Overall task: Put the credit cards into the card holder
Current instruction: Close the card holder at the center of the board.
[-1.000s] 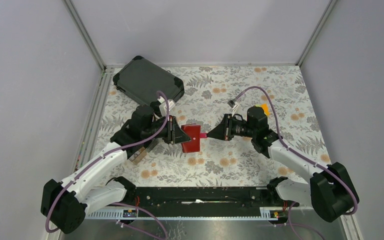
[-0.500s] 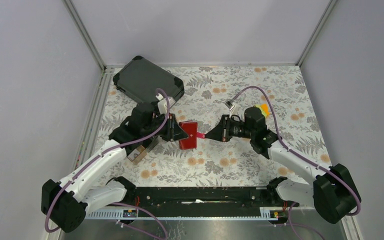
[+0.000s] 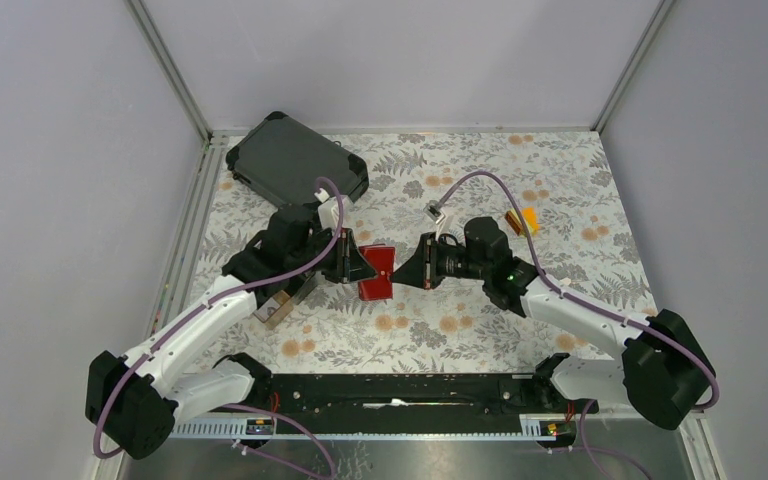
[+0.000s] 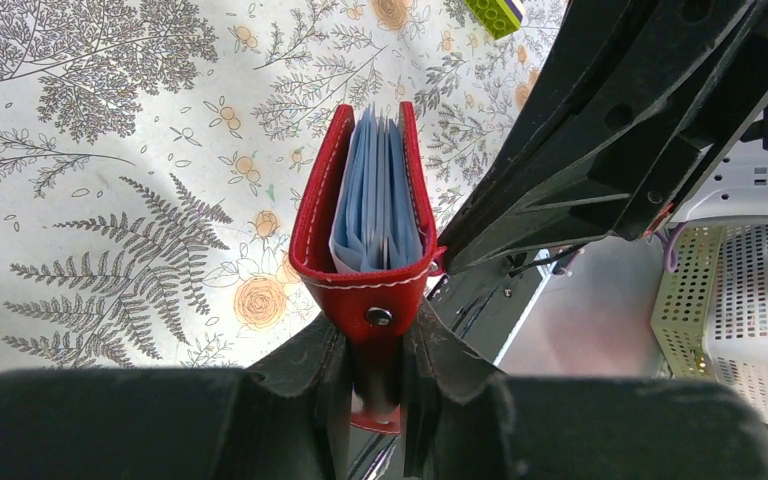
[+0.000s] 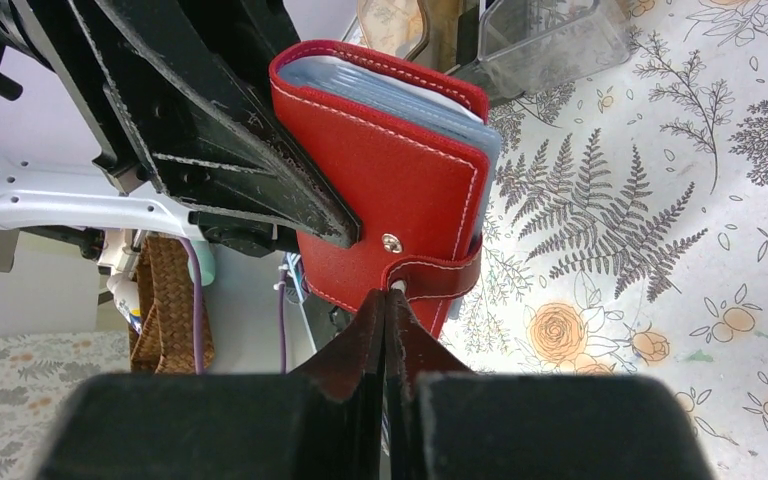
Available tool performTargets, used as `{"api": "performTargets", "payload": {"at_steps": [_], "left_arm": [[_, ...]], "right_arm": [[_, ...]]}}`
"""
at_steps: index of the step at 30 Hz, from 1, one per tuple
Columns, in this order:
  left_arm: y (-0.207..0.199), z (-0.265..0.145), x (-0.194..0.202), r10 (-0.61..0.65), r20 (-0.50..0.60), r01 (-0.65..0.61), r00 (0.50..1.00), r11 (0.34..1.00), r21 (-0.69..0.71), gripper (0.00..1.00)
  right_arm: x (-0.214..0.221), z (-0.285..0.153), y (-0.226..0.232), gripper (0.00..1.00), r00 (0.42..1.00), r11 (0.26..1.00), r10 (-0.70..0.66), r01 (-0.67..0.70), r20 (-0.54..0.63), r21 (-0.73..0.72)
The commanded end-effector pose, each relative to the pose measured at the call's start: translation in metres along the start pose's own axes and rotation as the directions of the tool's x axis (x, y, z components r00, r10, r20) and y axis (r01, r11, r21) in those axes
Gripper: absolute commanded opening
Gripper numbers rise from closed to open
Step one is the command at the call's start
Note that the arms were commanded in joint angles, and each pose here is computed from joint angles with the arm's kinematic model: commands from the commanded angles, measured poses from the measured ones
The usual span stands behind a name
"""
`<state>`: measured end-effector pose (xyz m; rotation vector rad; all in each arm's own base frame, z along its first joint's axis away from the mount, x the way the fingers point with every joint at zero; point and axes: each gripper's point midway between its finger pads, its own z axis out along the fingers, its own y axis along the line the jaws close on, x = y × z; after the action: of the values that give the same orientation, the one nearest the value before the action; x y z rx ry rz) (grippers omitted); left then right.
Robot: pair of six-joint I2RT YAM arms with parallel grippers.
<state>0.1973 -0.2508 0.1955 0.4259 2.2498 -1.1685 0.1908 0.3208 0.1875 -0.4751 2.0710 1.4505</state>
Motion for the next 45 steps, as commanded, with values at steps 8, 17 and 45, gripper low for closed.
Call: {"api": "performTargets", "payload": {"at_steps": [8, 17, 45], "left_arm": [[-0.018, -0.003, -0.019, 0.039, 0.060, -0.043, 0.997, 0.996, 0.073, 0.00], [-0.018, -0.002, -0.019, 0.036, 0.058, -0.040, 0.998, 0.996, 0.076, 0.00], [-0.017, 0.001, -0.014, 0.024, 0.041, -0.027, 0.999, 0.996, 0.084, 0.00]], "right_arm": [[-0.030, 0.005, 0.014, 0.00, 0.990, 1.000, -0.017, 0.020, 0.142, -0.021], [-0.027, 0.010, 0.014, 0.00, 0.993, 1.000, -0.010, 0.013, 0.120, -0.024], [-0.017, 0.026, 0.013, 0.00, 0.998, 1.000, -0.020, 0.021, 0.062, -0.007]]}}
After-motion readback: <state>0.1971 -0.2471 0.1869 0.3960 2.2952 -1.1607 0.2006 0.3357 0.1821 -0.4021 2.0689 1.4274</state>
